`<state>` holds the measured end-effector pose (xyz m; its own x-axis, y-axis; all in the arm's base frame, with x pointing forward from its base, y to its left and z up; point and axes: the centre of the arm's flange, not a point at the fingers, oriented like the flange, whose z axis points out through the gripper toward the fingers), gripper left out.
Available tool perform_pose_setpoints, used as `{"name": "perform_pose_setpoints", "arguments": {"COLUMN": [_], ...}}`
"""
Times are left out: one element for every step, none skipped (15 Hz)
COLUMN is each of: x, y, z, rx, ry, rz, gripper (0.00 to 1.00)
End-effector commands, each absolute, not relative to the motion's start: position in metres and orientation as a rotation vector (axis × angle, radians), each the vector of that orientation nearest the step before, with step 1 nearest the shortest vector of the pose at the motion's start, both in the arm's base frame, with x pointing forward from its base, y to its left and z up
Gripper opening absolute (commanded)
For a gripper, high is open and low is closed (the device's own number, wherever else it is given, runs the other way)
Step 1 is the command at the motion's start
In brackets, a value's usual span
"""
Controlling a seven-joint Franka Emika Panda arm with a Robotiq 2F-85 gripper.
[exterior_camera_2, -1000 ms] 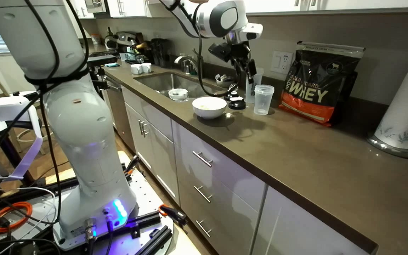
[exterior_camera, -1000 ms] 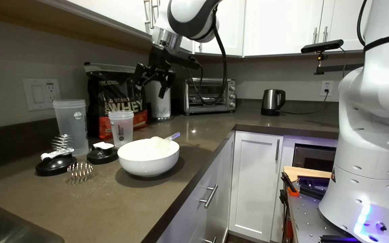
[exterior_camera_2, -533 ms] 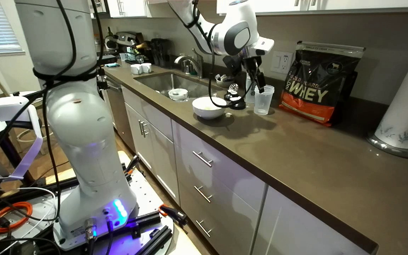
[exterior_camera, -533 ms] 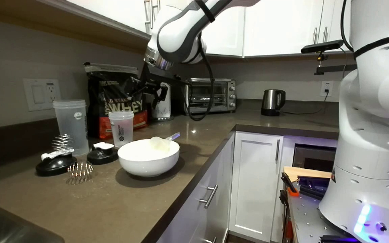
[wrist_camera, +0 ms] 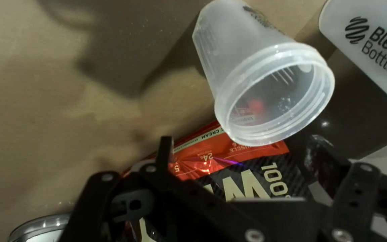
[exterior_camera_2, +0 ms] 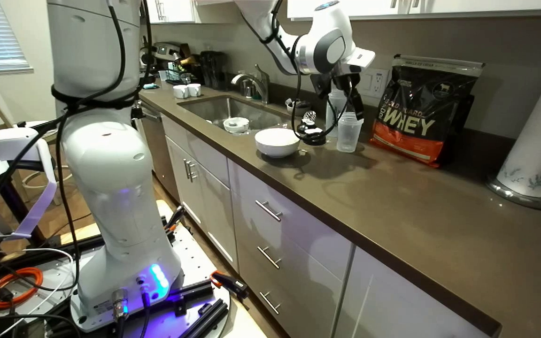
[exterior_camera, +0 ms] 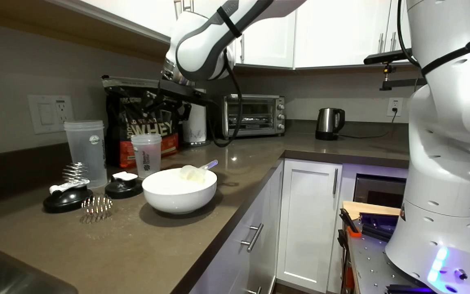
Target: Move the cup from right to left.
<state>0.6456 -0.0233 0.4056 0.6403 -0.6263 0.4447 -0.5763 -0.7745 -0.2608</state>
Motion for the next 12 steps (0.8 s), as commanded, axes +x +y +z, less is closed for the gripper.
{"name": "perform_pose_setpoints", "arguments": {"x": [0.657,0.657,0.651,0.651,0.65,0.651,0.651,0.652,0.652,0.653,0.653,0.654], "y": [-0.027,-0.029,-0.028,-0.029,-0.03,-0.03,-0.029,-0.028,-0.028,-0.027,-0.025,-0.024], "z": [0.405,0.403,0.397,0.394,0.39,0.387,0.383,0.38,0.377,0.375,0.372,0.371], "rx": [-2.766,-2.77,-2.776,-2.776,-2.781,-2.784,-2.789,-2.794,-2.799,-2.803,-2.807,-2.811], "ry": [1.081,1.086,1.088,1.094,1.096,1.097,1.095,1.094,1.092,1.089,1.085,1.083], "rz": [-0.801,-0.797,-0.794,-0.788,-0.782,-0.773,-0.765,-0.757,-0.753,-0.748,-0.745,-0.741], "gripper": [1.0,1.0,0.8,0.89,0.88,0.9,0.8,0.81,0.8,0.81,0.71,0.59]}}
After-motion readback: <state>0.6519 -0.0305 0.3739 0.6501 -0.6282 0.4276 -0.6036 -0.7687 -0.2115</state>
